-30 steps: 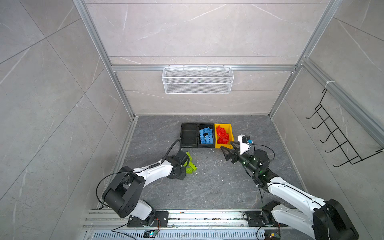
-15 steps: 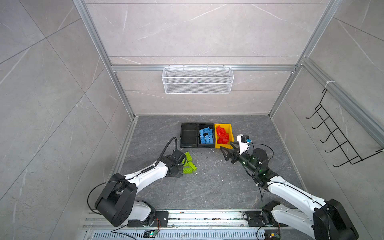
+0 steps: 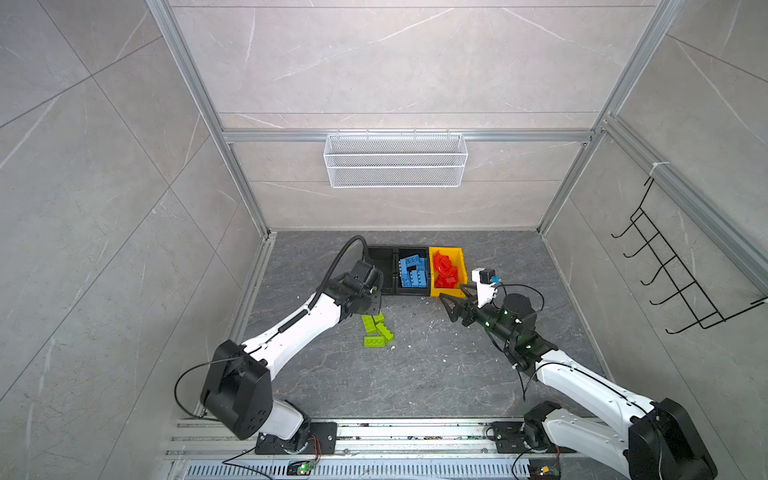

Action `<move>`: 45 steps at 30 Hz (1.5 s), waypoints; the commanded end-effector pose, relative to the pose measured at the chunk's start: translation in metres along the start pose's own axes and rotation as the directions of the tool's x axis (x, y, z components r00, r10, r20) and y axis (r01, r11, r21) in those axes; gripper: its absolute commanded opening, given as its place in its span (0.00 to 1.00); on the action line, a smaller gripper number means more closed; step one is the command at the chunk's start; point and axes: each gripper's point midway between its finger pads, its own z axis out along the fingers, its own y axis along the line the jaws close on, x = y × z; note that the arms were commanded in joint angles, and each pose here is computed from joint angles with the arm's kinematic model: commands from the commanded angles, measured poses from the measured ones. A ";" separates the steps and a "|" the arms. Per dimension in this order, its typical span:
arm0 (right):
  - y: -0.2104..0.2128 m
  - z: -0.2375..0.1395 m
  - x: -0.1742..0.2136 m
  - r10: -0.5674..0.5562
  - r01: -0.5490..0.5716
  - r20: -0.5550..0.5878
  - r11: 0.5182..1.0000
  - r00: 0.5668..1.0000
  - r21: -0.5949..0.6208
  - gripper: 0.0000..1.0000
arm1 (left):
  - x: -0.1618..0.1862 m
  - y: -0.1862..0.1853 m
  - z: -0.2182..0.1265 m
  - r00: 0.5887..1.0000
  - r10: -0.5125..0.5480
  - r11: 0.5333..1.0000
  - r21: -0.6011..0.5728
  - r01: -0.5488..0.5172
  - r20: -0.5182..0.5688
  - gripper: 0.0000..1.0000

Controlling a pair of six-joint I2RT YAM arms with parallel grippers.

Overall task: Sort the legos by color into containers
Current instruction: 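Carry the green brick into the empty black bin and release, then move the left gripper back and lower it onto the green bricks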

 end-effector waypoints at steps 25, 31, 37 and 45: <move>0.005 -0.006 -0.019 -0.030 0.030 0.022 1.000 0.999 -0.001 0.89 | -0.098 0.024 0.121 0.999 0.044 0.999 -0.008 -0.044 -0.026 0.24; 0.004 -0.005 -0.018 -0.025 0.025 0.013 1.000 1.000 0.009 0.90 | -0.098 0.025 0.125 0.996 0.084 0.996 -0.014 -0.085 -0.038 0.30; 0.003 -0.004 -0.016 -0.024 0.024 -0.002 1.000 1.000 0.014 0.92 | -0.107 0.017 0.108 0.997 0.076 0.997 0.027 -0.077 0.016 0.54; 0.003 -0.003 -0.016 -0.022 0.022 -0.014 1.000 1.000 0.010 0.92 | -0.104 0.010 0.047 0.998 0.028 1.000 0.007 -0.028 0.059 0.61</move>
